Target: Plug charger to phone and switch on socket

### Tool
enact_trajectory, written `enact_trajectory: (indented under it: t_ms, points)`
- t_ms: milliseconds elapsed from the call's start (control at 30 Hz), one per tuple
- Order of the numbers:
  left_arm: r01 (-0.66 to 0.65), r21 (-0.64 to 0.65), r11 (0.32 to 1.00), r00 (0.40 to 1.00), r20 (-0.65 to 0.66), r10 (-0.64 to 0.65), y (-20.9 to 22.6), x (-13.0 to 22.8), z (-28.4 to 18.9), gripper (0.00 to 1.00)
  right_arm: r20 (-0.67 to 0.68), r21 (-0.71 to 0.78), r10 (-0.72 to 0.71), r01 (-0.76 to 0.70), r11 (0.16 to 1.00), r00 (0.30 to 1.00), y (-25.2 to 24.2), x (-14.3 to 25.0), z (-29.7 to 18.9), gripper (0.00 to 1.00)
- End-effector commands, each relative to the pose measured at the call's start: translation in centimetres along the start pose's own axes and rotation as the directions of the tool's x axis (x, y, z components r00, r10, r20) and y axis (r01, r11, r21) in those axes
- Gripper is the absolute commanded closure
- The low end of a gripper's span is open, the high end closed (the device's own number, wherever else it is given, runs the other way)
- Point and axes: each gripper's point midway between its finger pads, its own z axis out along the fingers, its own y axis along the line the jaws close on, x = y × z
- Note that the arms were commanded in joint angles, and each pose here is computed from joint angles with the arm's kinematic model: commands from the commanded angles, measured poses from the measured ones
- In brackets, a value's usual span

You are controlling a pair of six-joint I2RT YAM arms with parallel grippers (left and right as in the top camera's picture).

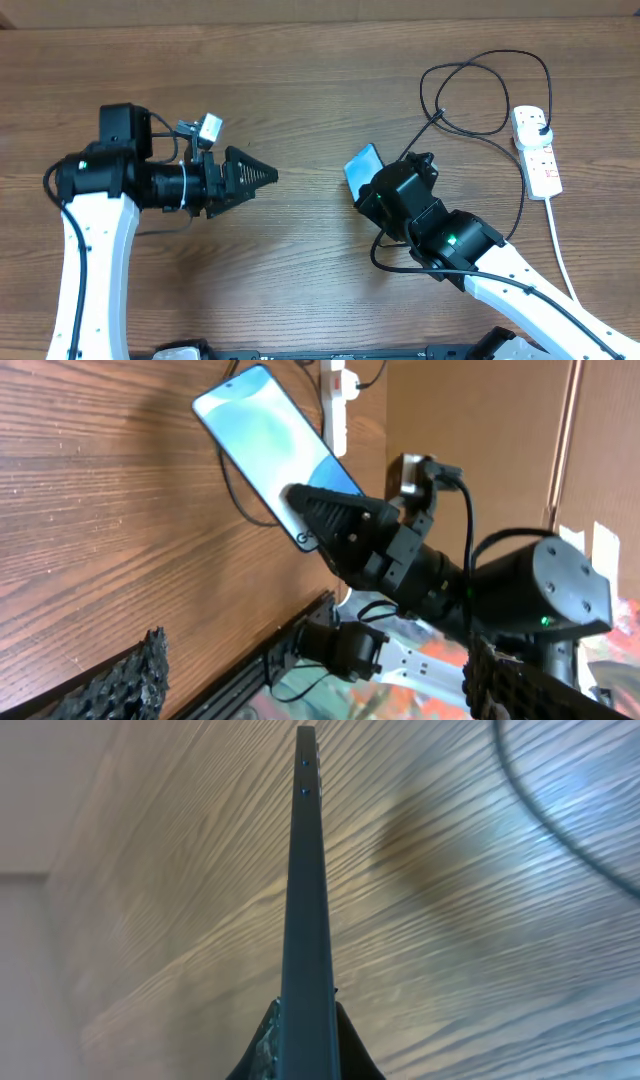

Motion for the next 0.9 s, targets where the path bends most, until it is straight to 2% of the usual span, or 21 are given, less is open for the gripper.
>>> enact_trajectory:
  t_ms: [0, 133, 267, 467, 533, 700, 800, 867]
  points:
    - [0.045, -0.005, 0.999, 0.999, -0.005, -0.045, 1.3, 1.4, 0.4, 0.02, -0.032, -0.075, 0.010, -0.012, 0.997, 0.999, 2.0, 0.1, -1.2, 0.96]
    - [0.182, 0.100, 0.978, 0.983, -0.045, -0.178, 3.1, 2.6, 2.2, 0.00, -0.034, -0.070, 0.010, -0.012, 0.997, 0.999, 1.9, 0.2, -1.2, 0.96]
    - [0.370, 0.186, 0.910, 0.929, -0.100, -0.357, 5.7, 3.7, 4.2, 0.00, -0.035, -0.071, 0.027, -0.029, 0.997, 0.999, 1.9, 0.2, -1.2, 0.96]
    - [0.588, 0.173, 0.790, 0.809, -0.131, -0.574, 9.8, 5.1, 6.3, 0.00, -0.092, -0.035, 0.243, -0.247, 0.968, 0.966, 1.0, 1.2, -0.8, 0.96]
    - [0.618, 0.172, 0.767, 0.786, -0.135, -0.603, 10.1, 5.1, 6.5, 0.01, -0.140, -0.039, 0.283, -0.291, 0.956, 0.949, 1.4, 1.9, -0.8, 0.96]
    - [0.642, 0.172, 0.747, 0.767, -0.131, -0.629, 10.1, 4.7, 6.5, 0.02, -0.221, -0.108, 0.270, -0.299, 0.948, 0.937, 3.4, 2.8, -1.2, 0.96]
    - [0.705, 0.143, 0.694, 0.709, -0.115, -0.696, 10.5, 4.3, 6.8, 0.10, -0.258, -0.129, 0.259, -0.299, 0.946, 0.931, 4.1, 3.3, -1.4, 0.96]
    - [0.722, 0.142, 0.677, 0.691, -0.100, -0.716, 10.5, 3.7, 7.0, 0.15, -0.260, -0.129, 0.255, -0.296, 0.946, 0.931, 4.1, 3.4, -1.5, 0.96]
